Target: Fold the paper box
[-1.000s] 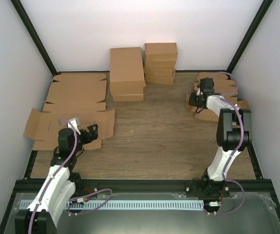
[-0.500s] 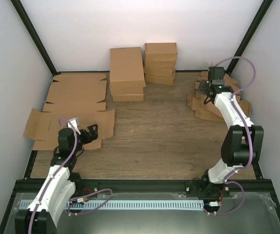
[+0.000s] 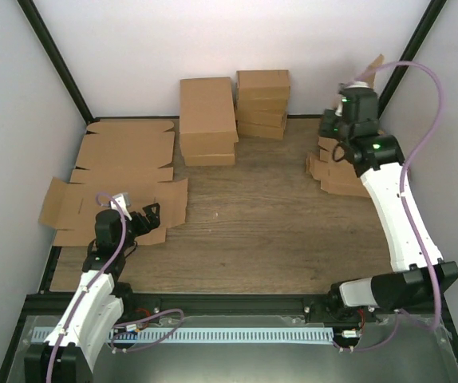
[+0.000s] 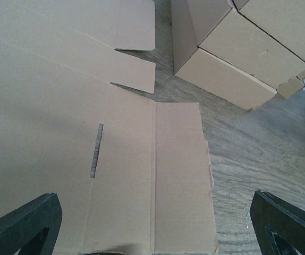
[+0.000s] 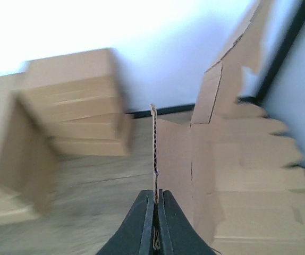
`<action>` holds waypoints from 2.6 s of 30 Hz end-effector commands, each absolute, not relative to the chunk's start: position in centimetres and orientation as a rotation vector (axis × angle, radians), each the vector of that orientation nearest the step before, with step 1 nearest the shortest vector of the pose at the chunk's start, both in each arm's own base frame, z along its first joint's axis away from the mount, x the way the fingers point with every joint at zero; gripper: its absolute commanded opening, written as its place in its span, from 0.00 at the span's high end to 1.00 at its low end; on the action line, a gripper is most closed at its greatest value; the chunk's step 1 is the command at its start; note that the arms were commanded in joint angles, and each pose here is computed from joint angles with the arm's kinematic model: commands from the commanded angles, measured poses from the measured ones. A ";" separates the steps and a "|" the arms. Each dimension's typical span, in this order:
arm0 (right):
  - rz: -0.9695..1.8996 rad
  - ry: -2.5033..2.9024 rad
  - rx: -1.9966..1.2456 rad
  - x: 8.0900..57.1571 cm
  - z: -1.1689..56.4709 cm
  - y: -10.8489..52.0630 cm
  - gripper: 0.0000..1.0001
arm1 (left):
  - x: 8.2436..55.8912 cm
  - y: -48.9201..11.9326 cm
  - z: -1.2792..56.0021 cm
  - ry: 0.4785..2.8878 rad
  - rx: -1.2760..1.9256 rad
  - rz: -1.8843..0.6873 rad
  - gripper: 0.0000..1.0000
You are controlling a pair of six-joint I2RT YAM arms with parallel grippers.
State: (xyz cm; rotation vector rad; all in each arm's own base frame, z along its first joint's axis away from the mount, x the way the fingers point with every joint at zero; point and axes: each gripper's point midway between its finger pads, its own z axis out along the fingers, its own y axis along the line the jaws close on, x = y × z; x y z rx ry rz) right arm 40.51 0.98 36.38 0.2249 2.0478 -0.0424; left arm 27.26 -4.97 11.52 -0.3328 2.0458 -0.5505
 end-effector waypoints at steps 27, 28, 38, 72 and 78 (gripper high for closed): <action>0.395 2.138 -0.118 25.5 41.8 14.0 0.99 | 27.3 -4.6 12.0 2.021 -0.353 -0.540 0.00; 0.365 2.123 -0.106 25.5 42.7 13.4 0.99 | 27.3 -4.6 12.0 2.020 -0.352 -0.540 0.00; 0.351 2.337 -0.282 26.3 37.4 16.8 0.99 | 27.2 -4.5 12.0 2.019 -0.359 -0.533 0.00; 0.830 2.513 -0.030 24.0 11.7 17.8 0.00 | 23.3 -24.5 10.1 2.418 -0.140 -1.060 0.04; 0.763 2.459 0.057 24.5 12.4 16.5 0.00 | 21.0 -30.7 8.5 2.527 -0.029 -1.057 0.12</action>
